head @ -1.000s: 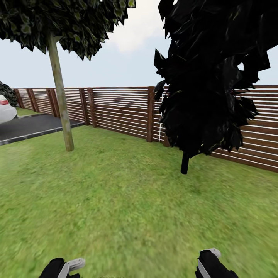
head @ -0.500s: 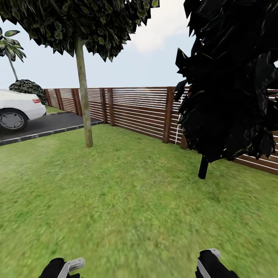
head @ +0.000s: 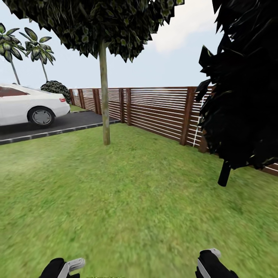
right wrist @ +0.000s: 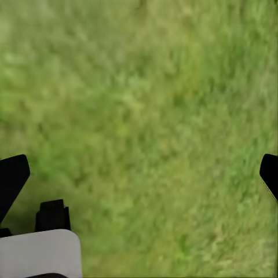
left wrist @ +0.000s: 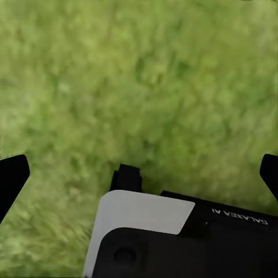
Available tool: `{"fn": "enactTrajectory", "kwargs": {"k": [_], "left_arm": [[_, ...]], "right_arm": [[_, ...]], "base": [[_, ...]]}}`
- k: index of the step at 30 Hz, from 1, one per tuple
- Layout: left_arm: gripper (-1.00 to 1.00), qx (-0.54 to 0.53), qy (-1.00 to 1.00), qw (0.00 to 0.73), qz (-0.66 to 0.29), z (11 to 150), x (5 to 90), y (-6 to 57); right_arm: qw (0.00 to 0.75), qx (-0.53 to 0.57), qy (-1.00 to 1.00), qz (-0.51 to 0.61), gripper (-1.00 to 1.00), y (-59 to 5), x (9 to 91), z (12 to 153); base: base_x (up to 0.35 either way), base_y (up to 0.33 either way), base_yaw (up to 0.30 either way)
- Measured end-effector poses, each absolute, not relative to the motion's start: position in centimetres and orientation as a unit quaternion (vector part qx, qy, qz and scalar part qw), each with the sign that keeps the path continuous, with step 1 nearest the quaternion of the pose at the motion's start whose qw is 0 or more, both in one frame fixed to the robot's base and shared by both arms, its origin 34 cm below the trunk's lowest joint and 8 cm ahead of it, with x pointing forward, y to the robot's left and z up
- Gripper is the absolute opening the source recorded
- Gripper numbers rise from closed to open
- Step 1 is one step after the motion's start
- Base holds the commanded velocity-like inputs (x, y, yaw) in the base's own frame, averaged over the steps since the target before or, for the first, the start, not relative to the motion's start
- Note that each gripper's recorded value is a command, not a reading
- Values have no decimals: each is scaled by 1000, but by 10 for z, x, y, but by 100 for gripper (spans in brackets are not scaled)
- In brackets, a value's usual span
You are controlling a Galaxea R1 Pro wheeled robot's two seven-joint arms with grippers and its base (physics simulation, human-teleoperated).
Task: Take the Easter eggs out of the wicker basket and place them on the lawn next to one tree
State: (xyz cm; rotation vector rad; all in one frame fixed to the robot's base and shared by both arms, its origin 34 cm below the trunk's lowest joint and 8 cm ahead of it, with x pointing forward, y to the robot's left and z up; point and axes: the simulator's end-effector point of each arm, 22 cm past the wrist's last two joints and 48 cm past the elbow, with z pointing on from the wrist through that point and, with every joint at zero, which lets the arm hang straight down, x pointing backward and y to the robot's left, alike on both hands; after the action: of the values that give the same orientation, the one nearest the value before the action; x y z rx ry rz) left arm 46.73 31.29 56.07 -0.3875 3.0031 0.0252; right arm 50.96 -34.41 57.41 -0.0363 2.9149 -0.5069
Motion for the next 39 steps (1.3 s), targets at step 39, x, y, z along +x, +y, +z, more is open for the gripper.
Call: {"fn": "enactTrajectory", "kwargs": {"k": [39], "left_arm": [[100,-128,990,56,5,560,467,311]], "right_arm": [[91,-11,981,-171,100,-345,509,574]], "base": [[0,0,298]]}}
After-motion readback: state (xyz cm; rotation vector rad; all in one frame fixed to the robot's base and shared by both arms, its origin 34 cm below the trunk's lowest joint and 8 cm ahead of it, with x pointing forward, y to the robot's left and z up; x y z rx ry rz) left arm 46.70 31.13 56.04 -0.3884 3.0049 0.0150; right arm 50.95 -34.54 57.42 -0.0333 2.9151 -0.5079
